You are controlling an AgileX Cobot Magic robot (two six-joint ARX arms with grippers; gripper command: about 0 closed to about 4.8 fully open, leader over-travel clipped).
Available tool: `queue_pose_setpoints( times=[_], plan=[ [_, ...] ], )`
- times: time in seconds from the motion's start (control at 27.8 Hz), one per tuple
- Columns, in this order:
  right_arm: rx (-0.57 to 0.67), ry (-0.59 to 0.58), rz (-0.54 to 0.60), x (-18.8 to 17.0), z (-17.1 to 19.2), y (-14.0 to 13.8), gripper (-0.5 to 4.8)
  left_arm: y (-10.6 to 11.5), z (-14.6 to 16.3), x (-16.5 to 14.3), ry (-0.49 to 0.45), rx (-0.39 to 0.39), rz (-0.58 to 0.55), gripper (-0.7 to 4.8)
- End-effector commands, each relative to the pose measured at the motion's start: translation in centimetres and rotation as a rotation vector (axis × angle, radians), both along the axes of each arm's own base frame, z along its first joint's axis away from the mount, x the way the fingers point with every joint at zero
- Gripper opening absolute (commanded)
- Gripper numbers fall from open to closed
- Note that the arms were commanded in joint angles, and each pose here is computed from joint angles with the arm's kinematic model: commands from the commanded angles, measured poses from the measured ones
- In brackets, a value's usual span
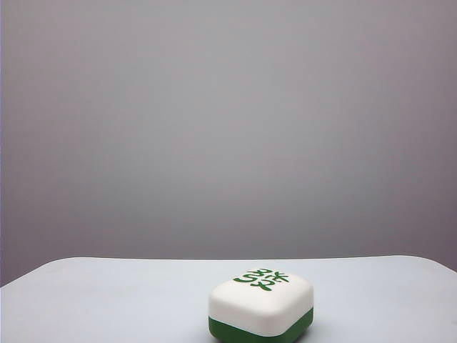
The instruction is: Pick up the foam mahjong on the table and turn it over.
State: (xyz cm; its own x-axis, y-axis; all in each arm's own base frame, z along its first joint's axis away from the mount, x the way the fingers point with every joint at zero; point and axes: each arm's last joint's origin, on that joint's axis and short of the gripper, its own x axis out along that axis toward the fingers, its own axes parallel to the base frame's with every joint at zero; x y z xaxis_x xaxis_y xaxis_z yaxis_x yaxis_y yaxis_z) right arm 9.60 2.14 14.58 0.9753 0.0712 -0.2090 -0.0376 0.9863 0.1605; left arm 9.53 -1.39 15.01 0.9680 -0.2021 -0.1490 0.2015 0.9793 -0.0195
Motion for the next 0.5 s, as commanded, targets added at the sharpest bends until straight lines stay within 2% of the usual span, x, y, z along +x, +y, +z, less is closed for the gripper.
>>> queue_pose_setpoints(
  times=[0.04, 0.25, 0.32, 0.36, 0.43, 0.5],
  plan=[
    [0.004, -0.010, 0.001, 0.0, -0.1, 0.0, 0.31, 0.0, 0.2, 0.0, -0.012, -0.022, -0.001, -0.03],
    [0.008, -0.011, 0.013, 0.0, 0.0, 0.1, 0.31, 0.0, 0.2, 0.0, -0.012, -0.025, -0.001, -0.03],
    [0.035, -0.044, 0.081, 0.1, 0.4, 0.3, 0.21, 0.0, 0.6, -0.1, -0.016, -0.066, -0.003, -0.04],
    [0.049, -0.088, 0.097, 0.1, 0.9, 0.4, -0.09, 0.0, 1.3, -0.2, -0.025, -0.120, 0.004, -0.04],
    [0.055, -0.121, 0.089, 0.1, 1.4, 0.3, -0.09, 0.0, 2.4, -0.3, -0.052, -0.176, 0.007, -0.04],
    [0.055, -0.131, 0.063, 0.1, 1.9, 0.2, -0.09, 0.0, 3.5, -0.6, -0.087, -0.197, 0.006, -0.04]
  ],
)
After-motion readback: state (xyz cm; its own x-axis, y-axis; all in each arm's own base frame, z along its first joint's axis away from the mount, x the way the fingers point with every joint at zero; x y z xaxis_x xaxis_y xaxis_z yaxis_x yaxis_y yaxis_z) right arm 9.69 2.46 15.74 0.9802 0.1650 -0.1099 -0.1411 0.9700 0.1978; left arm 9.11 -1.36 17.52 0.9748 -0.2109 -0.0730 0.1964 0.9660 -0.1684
